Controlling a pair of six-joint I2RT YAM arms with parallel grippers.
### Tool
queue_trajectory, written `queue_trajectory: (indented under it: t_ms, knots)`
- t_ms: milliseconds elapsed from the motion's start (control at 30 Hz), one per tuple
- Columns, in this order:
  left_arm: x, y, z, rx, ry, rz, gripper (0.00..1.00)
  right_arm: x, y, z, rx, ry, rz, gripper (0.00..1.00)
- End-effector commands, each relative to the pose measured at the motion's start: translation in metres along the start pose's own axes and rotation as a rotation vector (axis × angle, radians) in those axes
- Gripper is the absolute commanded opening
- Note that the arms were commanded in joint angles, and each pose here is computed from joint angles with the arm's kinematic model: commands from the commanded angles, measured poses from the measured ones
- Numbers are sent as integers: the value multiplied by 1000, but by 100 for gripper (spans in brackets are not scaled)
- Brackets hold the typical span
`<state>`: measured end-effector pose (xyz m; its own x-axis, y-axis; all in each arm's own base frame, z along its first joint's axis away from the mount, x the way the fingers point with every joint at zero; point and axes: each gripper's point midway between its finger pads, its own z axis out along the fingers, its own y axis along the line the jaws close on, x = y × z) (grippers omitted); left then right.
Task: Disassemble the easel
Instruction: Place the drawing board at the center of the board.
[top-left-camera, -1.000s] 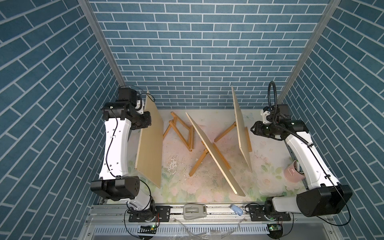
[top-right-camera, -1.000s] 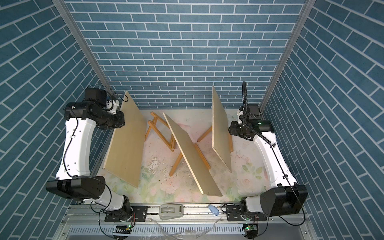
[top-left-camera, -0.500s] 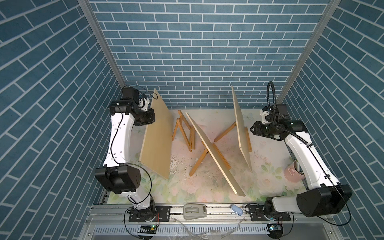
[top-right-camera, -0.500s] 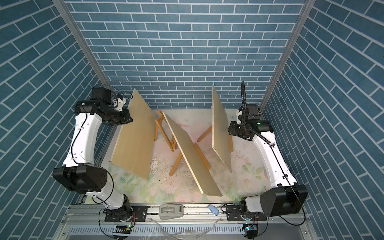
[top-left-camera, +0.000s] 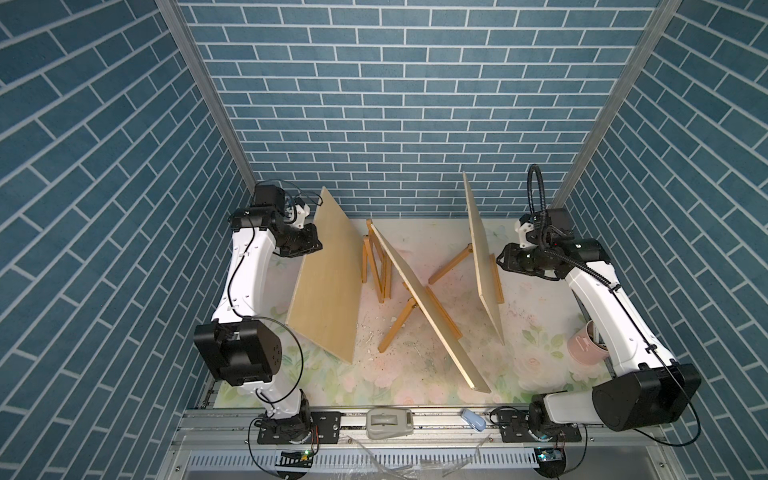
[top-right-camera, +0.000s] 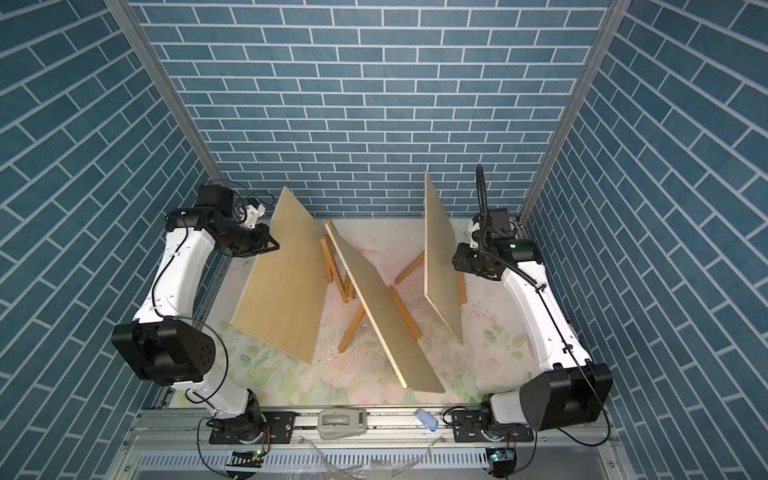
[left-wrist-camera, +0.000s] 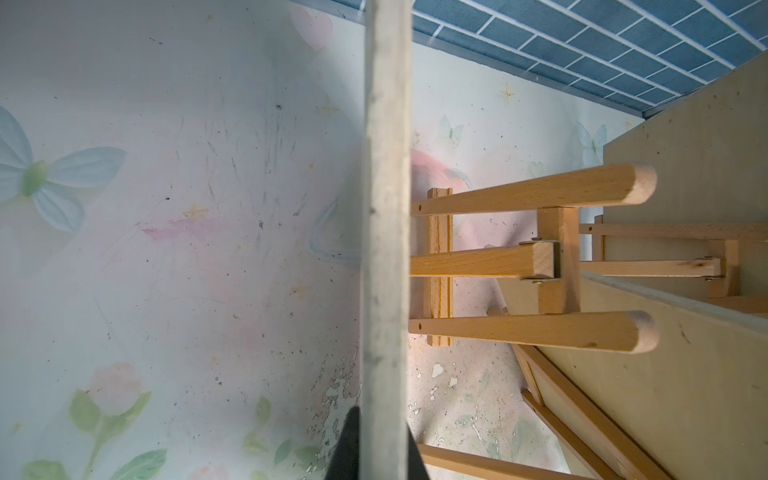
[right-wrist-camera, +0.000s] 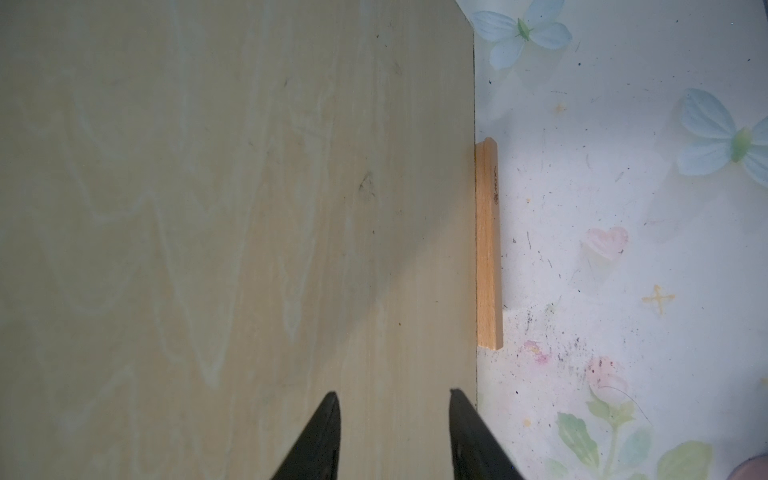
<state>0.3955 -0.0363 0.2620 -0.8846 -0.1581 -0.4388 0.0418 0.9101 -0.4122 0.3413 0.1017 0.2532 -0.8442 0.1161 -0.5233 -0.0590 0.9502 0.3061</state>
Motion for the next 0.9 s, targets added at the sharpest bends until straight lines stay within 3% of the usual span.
queue_trajectory:
  t_ms: [0, 333, 567, 867]
  knots:
    - [-22, -18, -7, 122, -93, 10, 0, 4, -1, 0, 22, 21, 20, 44]
    - [-10, 22, 5, 135, -100, -80, 0, 8, -3, 0, 32, 25, 27, 44]
    - [8, 51, 25, 121, -23, -59, 0, 7, 0, 0, 31, 23, 25, 43]
    - [23, 92, 41, 68, 35, -98, 11, 10, 0, -2, 37, 19, 29, 43]
